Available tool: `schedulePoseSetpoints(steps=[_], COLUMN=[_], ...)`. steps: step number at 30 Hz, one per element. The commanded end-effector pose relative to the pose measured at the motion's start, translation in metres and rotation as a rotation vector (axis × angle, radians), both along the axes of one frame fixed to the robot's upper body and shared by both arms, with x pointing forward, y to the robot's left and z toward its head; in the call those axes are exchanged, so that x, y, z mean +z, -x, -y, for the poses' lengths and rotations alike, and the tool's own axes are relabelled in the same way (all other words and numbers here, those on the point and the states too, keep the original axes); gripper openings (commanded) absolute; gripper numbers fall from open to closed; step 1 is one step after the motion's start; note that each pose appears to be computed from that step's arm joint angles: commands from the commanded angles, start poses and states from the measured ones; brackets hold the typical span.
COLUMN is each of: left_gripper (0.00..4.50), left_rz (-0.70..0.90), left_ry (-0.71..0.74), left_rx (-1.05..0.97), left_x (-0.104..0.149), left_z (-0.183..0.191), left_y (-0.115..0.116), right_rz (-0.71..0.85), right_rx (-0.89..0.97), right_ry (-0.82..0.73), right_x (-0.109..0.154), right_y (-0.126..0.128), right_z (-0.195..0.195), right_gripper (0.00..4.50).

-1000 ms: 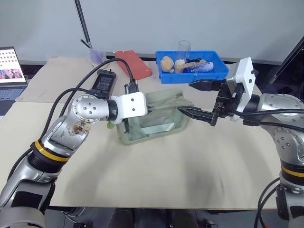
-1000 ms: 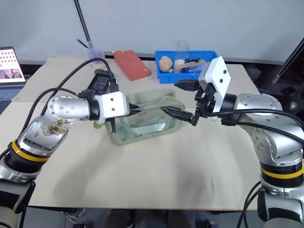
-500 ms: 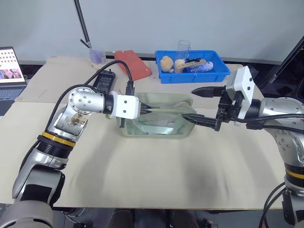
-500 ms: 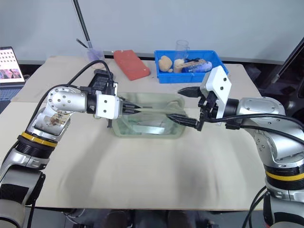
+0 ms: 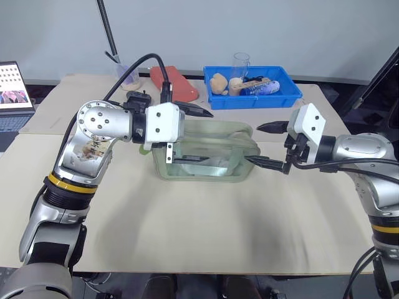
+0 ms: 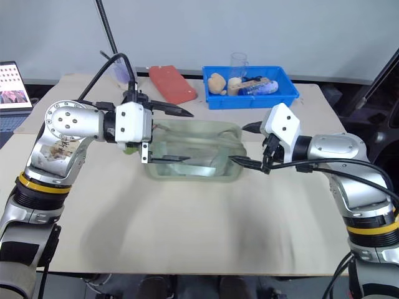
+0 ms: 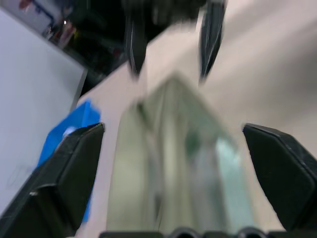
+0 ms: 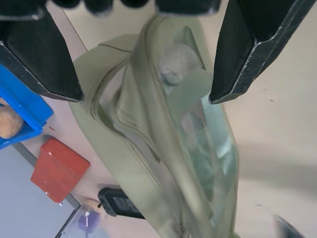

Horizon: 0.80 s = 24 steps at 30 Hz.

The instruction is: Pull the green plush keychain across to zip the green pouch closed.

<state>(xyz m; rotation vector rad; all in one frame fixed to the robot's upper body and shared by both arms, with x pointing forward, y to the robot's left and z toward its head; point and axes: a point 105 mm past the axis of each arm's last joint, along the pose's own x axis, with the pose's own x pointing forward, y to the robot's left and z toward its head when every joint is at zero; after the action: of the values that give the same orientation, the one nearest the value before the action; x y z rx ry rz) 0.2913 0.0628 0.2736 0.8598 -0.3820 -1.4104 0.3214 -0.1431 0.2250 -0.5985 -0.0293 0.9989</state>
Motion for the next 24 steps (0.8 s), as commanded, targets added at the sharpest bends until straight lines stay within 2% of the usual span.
schedulePoseSetpoints(steps=[1, 9, 10, 14, 16, 18, 20, 24], left_gripper=[4.50, 4.50, 4.50, 4.50, 4.50, 4.50, 4.50, 4.50], left_rz=[-0.035, -0.117, -0.137, -0.264, -0.320, -0.371, -0.401, -0.450], left_ry=[0.038, 0.097, 0.112, 0.232, 0.314, 0.365, 0.376, 0.359], left_rx=[-0.033, 0.081, 0.107, 0.294, 0.434, 0.565, 0.612, 0.640], left_x=[0.014, 0.016, 0.016, 0.023, 0.026, 0.016, 0.007, -0.019], left_z=[0.002, -0.013, -0.017, -0.054, -0.089, -0.124, -0.136, -0.136], left_y=[0.016, 0.014, 0.013, -0.003, -0.014, -0.018, -0.015, -0.011], right_rz=[0.044, 0.047, 0.047, 0.057, 0.061, 0.062, 0.064, 0.066], right_rx=[0.018, 0.031, 0.037, 0.050, 0.050, 0.060, 0.062, 0.068], right_ry=[0.003, 0.011, 0.013, 0.006, 0.013, 0.013, 0.011, 0.001], right_x=[0.006, 0.003, 0.002, 0.005, 0.004, 0.002, 0.001, 0.001], right_y=[-0.001, -0.008, -0.007, -0.007, -0.008, -0.008, -0.008, -0.010], right_z=[-0.001, 0.000, 0.000, -0.004, -0.004, -0.006, -0.006, -0.009], right_gripper=[3.02, 0.24, 0.03, 0.03, 0.03, 0.03, 0.03, 0.03])
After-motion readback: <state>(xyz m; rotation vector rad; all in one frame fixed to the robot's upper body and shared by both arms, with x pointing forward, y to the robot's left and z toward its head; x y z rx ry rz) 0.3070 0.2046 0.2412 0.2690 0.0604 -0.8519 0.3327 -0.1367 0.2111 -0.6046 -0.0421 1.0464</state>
